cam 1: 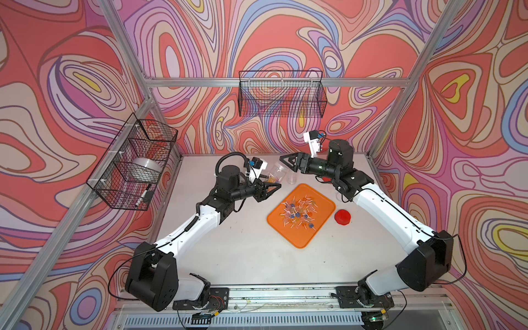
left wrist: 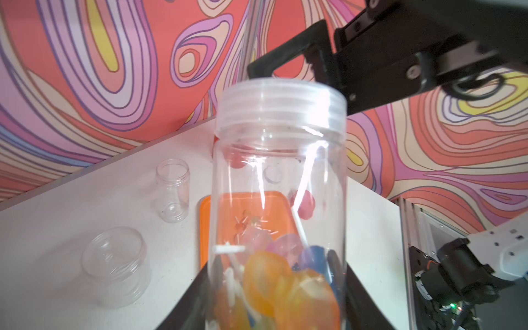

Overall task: Pour the candies out of the jar
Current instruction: Unscrew the lid from the jar.

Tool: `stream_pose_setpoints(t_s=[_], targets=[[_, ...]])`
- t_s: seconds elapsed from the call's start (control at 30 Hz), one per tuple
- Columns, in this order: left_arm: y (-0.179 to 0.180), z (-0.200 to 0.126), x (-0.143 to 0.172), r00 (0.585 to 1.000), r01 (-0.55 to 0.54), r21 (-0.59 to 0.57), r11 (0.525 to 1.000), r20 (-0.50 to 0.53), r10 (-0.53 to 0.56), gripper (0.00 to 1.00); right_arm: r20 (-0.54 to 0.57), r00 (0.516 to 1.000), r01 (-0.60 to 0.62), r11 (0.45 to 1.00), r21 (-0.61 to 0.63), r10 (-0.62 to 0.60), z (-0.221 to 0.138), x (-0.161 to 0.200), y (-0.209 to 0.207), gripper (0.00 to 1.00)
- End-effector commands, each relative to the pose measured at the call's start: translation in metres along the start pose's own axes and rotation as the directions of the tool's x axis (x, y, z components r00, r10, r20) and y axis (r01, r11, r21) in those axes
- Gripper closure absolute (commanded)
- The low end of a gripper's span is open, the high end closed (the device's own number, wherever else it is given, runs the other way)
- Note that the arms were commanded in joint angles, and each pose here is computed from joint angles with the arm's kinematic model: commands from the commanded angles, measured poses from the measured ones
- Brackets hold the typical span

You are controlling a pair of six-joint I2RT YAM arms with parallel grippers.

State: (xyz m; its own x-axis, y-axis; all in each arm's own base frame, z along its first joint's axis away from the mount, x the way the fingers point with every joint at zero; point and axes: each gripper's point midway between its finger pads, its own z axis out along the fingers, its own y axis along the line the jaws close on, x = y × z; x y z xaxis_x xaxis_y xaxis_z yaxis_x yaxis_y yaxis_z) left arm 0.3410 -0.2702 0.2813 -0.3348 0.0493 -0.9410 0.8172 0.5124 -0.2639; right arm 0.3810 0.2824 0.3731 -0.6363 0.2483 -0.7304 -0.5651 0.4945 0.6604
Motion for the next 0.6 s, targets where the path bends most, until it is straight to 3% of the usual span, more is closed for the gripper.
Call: stream_pose_setpoints(t_s=[0.0,0.23,0.57], targets=[[0.004,-0.004,-0.008,0.997,-0.080,-0.093,0.992,0.004,0.081,1.00,0.034,0.998,-0.052,0.995,0.090,0.050,0.000,-0.005,-0.014,0.24],[-0.002,0.006,0.001,0.980,-0.196,-0.166,0.967,-0.069,0.187,1.00,-0.006,0.998,-0.059,0.982,0.178,0.061,0.010,0.010,-0.029,0.16],[-0.004,0.008,-0.003,0.970,-0.242,-0.209,0.947,-0.075,0.232,1.00,-0.054,0.996,-0.054,0.958,0.282,0.072,0.015,0.033,-0.047,0.17]])
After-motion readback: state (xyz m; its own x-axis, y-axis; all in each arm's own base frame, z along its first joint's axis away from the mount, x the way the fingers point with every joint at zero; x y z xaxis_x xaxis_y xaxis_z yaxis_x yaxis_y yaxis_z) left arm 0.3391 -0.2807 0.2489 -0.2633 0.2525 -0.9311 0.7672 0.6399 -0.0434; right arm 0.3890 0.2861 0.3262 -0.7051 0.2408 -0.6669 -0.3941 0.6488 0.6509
